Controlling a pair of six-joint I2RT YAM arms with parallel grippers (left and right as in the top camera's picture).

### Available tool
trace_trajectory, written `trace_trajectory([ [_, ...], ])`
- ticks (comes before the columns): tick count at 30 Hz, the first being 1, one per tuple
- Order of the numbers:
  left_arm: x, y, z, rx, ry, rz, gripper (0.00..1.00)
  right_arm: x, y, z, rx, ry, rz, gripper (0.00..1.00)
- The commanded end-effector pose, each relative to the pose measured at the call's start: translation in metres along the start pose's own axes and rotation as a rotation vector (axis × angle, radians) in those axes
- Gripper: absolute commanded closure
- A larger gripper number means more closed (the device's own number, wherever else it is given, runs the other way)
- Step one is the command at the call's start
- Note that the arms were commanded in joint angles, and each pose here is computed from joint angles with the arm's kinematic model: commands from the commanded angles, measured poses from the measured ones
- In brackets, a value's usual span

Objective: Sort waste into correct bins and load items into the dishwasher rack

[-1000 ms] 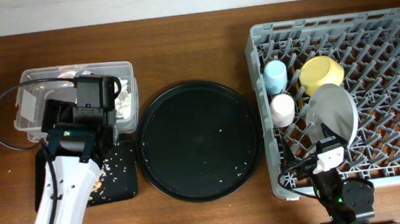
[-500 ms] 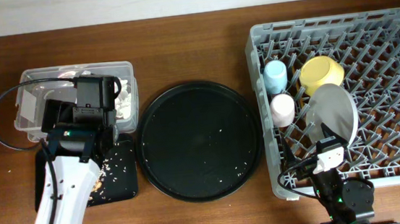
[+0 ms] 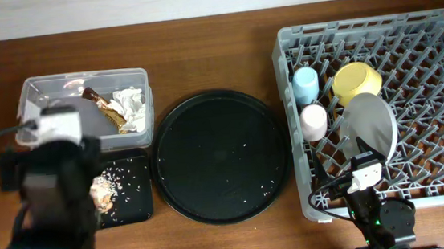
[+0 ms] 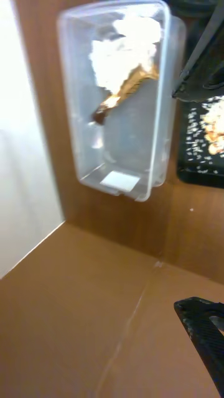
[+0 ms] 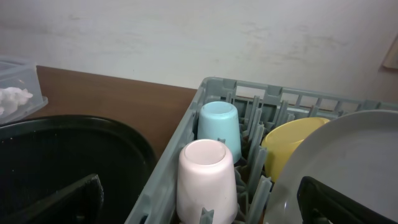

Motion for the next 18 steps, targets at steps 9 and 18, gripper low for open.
trace_trajectory([
  [9, 0.070, 0.083, 0.042, -0.036, 0.084, -0.108, 0.01, 0.002, 0.000, -0.002, 0.015, -0.012, -0.002, 0.02],
  [18, 0.142, 0.095, 0.021, 0.086, -0.163, 0.172, 0.00, 0.002, 0.000, -0.002, 0.015, -0.012, -0.002, 0.02],
])
Point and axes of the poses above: each gripper's point midway between its finger pads, its own y axis back along the fingers, its own z axis along the line the jaws close on, x = y × z, the point moved 7 cm from there along y, back along the fingers, and after that the axes turned 12 degrees about -y, right-handed, at the moved point
